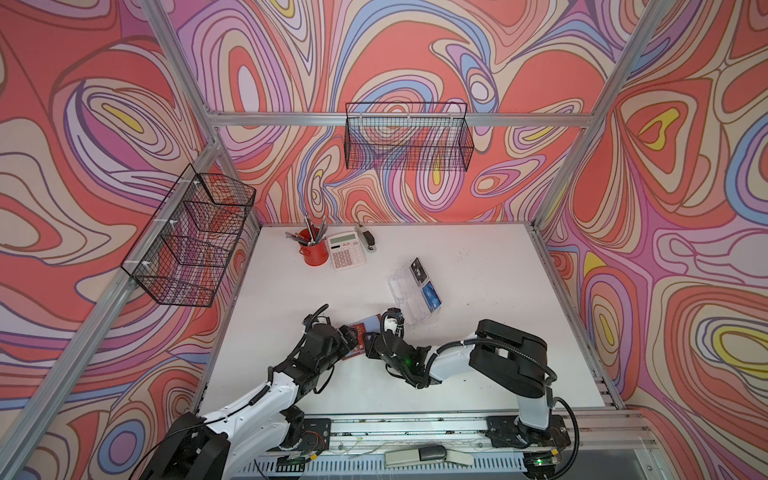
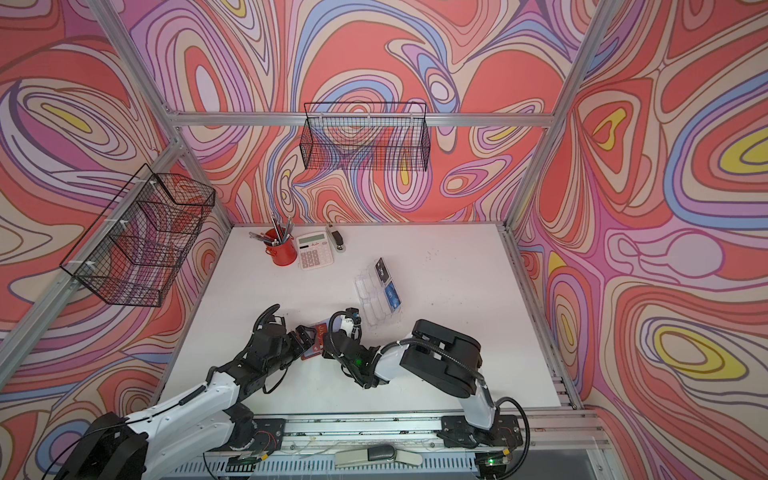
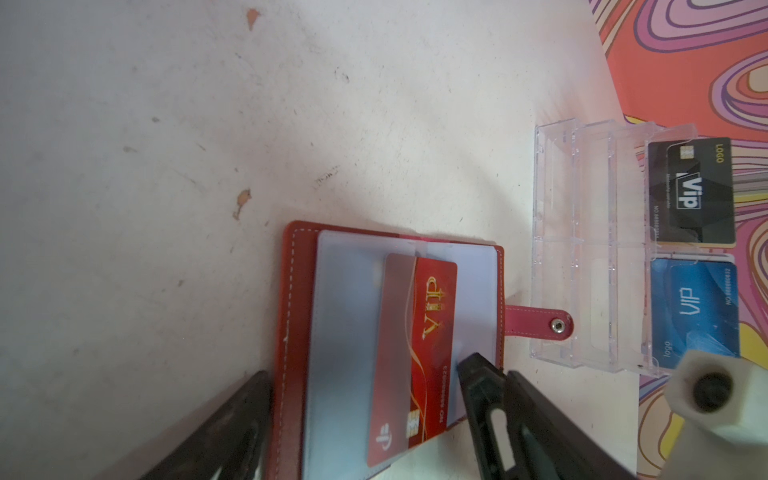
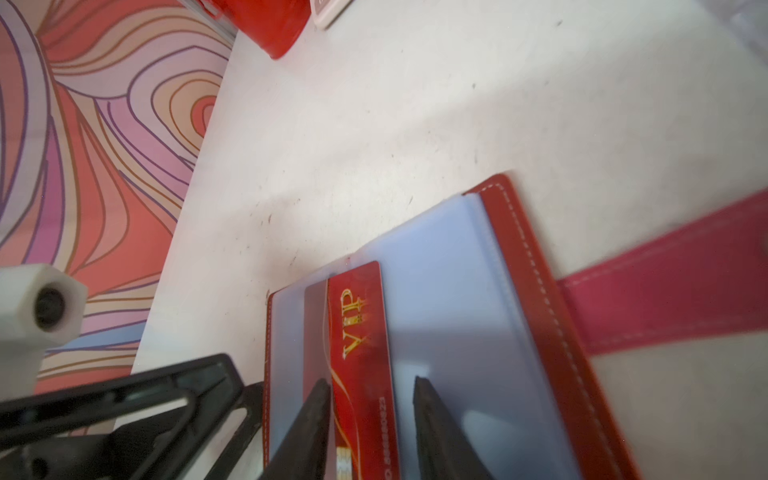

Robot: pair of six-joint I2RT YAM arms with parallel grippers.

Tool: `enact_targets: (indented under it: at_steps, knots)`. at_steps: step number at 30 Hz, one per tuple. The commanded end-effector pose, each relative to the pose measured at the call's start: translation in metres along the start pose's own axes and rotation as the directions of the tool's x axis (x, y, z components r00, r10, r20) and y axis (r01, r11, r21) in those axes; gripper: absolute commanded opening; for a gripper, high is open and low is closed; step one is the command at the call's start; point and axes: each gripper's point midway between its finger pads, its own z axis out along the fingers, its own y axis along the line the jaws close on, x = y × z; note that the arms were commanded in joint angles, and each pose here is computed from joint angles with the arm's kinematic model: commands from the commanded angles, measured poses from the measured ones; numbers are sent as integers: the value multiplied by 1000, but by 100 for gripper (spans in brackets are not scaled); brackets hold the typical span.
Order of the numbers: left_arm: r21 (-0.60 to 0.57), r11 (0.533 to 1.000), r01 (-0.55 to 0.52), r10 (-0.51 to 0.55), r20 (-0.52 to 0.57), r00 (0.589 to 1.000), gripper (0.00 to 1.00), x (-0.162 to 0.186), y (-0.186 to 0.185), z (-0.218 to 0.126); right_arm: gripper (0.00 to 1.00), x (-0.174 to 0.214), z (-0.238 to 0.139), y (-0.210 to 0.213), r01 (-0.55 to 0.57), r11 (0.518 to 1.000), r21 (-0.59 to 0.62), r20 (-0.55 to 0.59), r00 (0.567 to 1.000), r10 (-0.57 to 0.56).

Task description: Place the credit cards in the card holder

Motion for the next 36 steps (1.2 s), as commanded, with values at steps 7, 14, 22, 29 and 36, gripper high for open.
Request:
enact_targets:
  at_steps: [7, 14, 22, 29, 36]
  knots:
    - [-106, 994, 2, -10, -69, 998, 89, 19, 32, 0, 27, 19, 16, 14, 30, 998, -56, -95, 995, -36]
    - [-106, 994, 2, -10, -69, 998, 89, 19, 32, 1, 23, 27, 14, 22, -2, 991, -135, -118, 993, -15]
    - [-109, 994, 0, -8, -77, 997, 89, 20, 32, 3, 20, 32, 8, 33, -16, 974, -228, -124, 992, -12]
    - [-114, 993, -12, 5, -64, 998, 89, 16, 32, 0, 26, 1, -21, 22, 46, 989, -139, -38, 998, -52]
    - [-104, 995, -5, 4, -13, 1000, 89, 9, 33, -6, 33, -21, -46, -9, 62, 998, 23, 23, 998, -62]
